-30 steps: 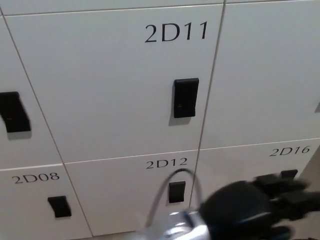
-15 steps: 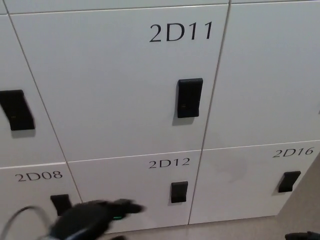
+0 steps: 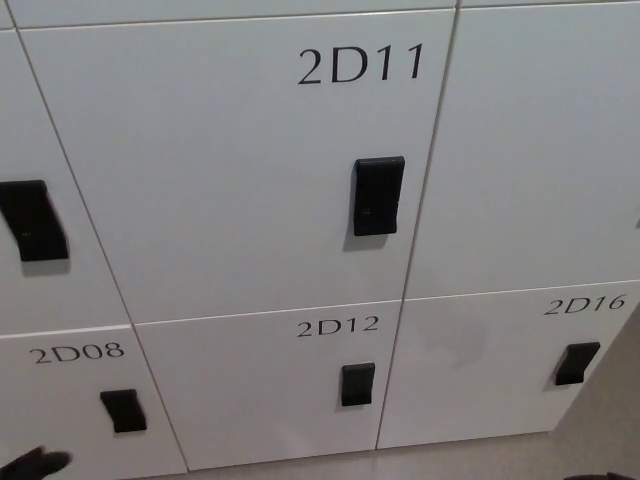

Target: The robot uses its left hand to push the door of an open cabinet towards the right and closes it

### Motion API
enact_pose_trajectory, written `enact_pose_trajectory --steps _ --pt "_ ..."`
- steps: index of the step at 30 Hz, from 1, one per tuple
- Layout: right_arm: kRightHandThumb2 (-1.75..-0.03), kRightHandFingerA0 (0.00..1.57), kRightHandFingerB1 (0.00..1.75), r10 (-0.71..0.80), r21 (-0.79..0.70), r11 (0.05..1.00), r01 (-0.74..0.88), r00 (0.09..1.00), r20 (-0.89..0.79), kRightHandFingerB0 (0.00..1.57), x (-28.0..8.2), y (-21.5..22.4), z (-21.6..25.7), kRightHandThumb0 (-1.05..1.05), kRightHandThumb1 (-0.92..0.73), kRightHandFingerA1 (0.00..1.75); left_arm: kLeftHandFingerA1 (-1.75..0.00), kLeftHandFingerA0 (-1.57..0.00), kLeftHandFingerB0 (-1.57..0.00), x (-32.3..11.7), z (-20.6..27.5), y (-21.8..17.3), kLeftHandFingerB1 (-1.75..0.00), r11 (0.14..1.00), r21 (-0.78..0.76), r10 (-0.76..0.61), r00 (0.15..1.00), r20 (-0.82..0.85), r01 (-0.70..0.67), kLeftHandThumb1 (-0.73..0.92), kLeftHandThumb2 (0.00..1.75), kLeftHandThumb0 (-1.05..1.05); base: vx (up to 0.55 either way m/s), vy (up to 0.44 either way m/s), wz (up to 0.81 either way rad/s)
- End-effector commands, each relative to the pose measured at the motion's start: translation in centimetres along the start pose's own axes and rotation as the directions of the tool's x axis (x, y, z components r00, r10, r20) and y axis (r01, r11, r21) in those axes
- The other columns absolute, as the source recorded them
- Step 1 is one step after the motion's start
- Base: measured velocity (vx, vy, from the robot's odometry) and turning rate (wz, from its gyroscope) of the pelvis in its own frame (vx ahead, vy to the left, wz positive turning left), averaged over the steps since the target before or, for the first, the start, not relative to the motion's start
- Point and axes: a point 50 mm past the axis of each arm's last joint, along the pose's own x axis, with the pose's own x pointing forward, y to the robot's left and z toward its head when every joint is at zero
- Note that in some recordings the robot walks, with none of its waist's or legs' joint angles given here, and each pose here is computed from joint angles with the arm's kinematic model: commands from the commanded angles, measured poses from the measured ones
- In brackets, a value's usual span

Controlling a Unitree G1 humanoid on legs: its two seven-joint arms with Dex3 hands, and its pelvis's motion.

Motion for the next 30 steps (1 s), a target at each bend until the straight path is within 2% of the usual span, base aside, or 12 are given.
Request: enact_pose_trajectory --steps 1,2,5,6,7,8,9,10,24,25,29,30 --pt "-0.65 0.36 0.33 -0.032 0.025 0.999 0.032 0.999 -0.019 0.29 -0.6 -0.3 -1.5 -0.48 -0.85 0.38 -0.34 -0.38 -0.29 -0.2 -2.8 1.4 -0.30 0.974 -0.218 0.020 0.986 -0.163 -0.056 0.92 0.69 -0.66 0.00 0.000 0.00" --pt "-0.65 0.37 0.33 -0.035 0.008 0.999 0.035 0.999 -0.021 0.30 -0.7 -0.3 -1.5 -0.50 -0.85 0.38 -0.38 -0.37 -0.26 -0.1 -2.8 1.3 -0.33 0.973 -0.225 0.013 0.985 -0.173 -0.052 0.83 0.77 -0.75 0.00 0.000 0.00" --pt "-0.65 0.36 0.33 -0.032 0.004 0.999 0.032 0.999 -0.037 0.29 -0.8 -0.3 -2.0 -0.49 -0.85 0.37 -0.38 -0.37 -0.26 0.2 -2.8 1.0 -0.34 0.972 -0.233 -0.016 0.983 -0.184 -0.028 0.83 0.77 -0.76 0.00 0.000 0.00" --pt "-0.65 0.36 0.33 -0.033 0.003 0.999 0.033 0.999 -0.040 0.29 -0.8 -0.4 -2.0 -0.49 -0.85 0.37 -0.35 -0.41 -0.31 0.2 -2.7 1.0 -0.31 0.972 -0.235 -0.018 0.982 -0.188 -0.027 0.92 0.69 -0.71 0.00 0.000 0.00" --pt "-0.65 0.37 0.33 -0.036 -0.003 0.999 0.036 0.998 -0.042 0.30 -0.8 -0.4 -2.0 -0.49 -0.84 0.37 -0.35 -0.41 -0.31 0.3 -2.7 1.0 -0.31 0.971 -0.238 -0.019 0.981 -0.192 -0.028 0.92 0.69 -0.71 0.00 0.000 0.00" --pt "-0.99 0.33 0.45 -0.037 -0.007 0.999 0.036 0.998 -0.042 0.18 -0.7 -0.4 -1.9 -0.51 -0.66 0.54 -0.38 -0.37 -0.26 0.3 -2.8 0.9 -0.34 0.969 -0.244 -0.021 0.981 -0.194 -0.028 0.82 0.78 -0.77 0.00 0.000 0.00" --pt "-0.99 0.33 0.45 -0.037 -0.010 0.999 0.037 0.998 -0.042 0.18 -0.7 -0.4 -1.9 -0.51 -0.66 0.54 -0.38 -0.37 -0.26 0.3 -2.8 0.9 -0.34 0.968 -0.249 -0.023 0.981 -0.195 -0.027 0.82 0.78 -0.77 0.00 0.000 0.00" --pt "-0.65 0.36 0.33 -0.037 -0.008 0.999 0.037 0.998 -0.040 0.30 -0.7 -0.4 -1.8 -0.49 -0.84 0.37 -0.38 -0.38 -0.28 0.3 -2.8 0.9 -0.33 0.968 -0.251 -0.025 0.980 -0.196 -0.026 0.82 0.75 -0.75 0.00 0.000 0.00" --pt "-0.65 0.36 0.33 -0.034 -0.003 0.999 0.034 0.998 -0.047 0.30 -0.8 -0.5 -2.1 -0.49 -0.84 0.37 -0.38 -0.37 -0.28 0.2 -2.7 0.5 -0.34 0.966 -0.259 -0.045 0.981 -0.187 -0.005 0.80 0.77 -0.76 0.00 0.000 0.00" --pt "-0.99 0.33 0.46 -0.036 -0.014 0.999 0.036 0.998 -0.042 0.20 -0.8 -0.5 -2.0 -0.53 -0.66 0.54 -0.38 -0.36 -0.27 0.2 -2.7 0.4 -0.34 0.967 -0.253 -0.047 0.982 -0.184 -0.001 0.81 0.77 -0.76 0.00 0.000 0.00" --pt "-0.98 0.32 0.46 -0.030 0.000 1.000 0.030 0.999 -0.035 0.21 -0.8 -0.4 -2.0 -0.53 -0.66 0.53 -0.38 -0.37 -0.28 0.1 -2.8 0.3 -0.34 0.971 -0.240 -0.049 0.982 -0.183 0.003 0.81 0.76 -0.74 0.00 0.000 0.00" --pt "-0.65 0.35 0.34 -0.028 0.000 1.000 0.028 0.999 -0.037 0.31 -0.8 -0.4 -2.1 -0.48 -0.84 0.38 -0.38 -0.37 -0.29 0.1 -2.8 0.3 -0.34 0.970 -0.241 -0.050 0.982 -0.181 0.005 0.80 0.77 -0.74 0.00 0.000 0.00"
